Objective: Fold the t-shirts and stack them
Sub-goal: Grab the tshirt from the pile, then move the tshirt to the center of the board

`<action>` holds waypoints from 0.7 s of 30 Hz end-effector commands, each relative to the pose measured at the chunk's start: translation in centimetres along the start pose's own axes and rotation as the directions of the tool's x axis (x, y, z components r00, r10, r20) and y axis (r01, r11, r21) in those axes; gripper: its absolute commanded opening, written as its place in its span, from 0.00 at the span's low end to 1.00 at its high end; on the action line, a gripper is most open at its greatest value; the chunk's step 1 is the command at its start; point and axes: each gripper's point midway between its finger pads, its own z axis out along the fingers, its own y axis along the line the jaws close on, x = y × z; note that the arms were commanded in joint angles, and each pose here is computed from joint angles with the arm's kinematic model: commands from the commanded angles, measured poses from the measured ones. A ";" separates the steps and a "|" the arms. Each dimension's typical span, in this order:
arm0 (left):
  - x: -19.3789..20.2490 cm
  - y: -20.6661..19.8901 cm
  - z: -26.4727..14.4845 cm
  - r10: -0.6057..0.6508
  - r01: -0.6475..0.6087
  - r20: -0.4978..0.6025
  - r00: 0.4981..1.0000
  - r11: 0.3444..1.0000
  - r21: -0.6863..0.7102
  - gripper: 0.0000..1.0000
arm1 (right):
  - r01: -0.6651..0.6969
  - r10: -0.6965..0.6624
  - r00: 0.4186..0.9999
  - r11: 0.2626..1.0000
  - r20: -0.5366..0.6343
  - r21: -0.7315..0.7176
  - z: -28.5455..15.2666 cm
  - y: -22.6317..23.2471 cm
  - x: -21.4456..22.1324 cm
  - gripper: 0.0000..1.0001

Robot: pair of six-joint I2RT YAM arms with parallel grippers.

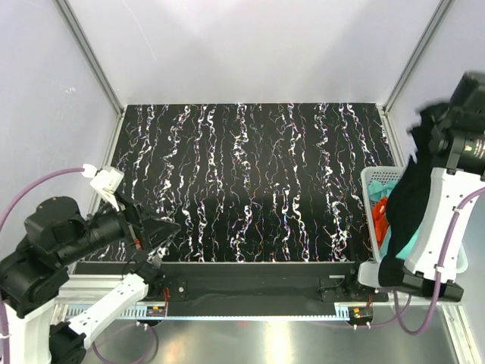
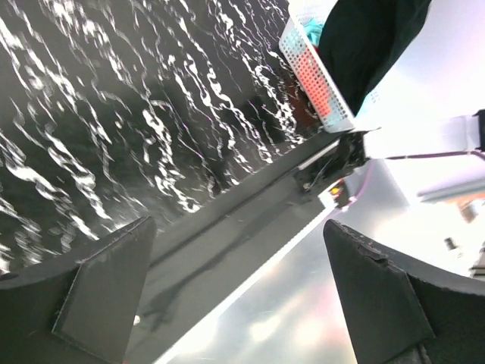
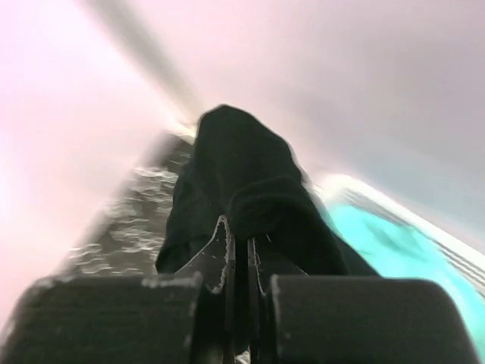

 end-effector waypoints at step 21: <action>-4.9 1.7 1.6 -0.297 0.326 0.282 0.912 0.944 -0.060 0.99 | -0.749 -0.720 0.428 0.055 -0.546 -0.660 -35.9 16.8 17.5 0.16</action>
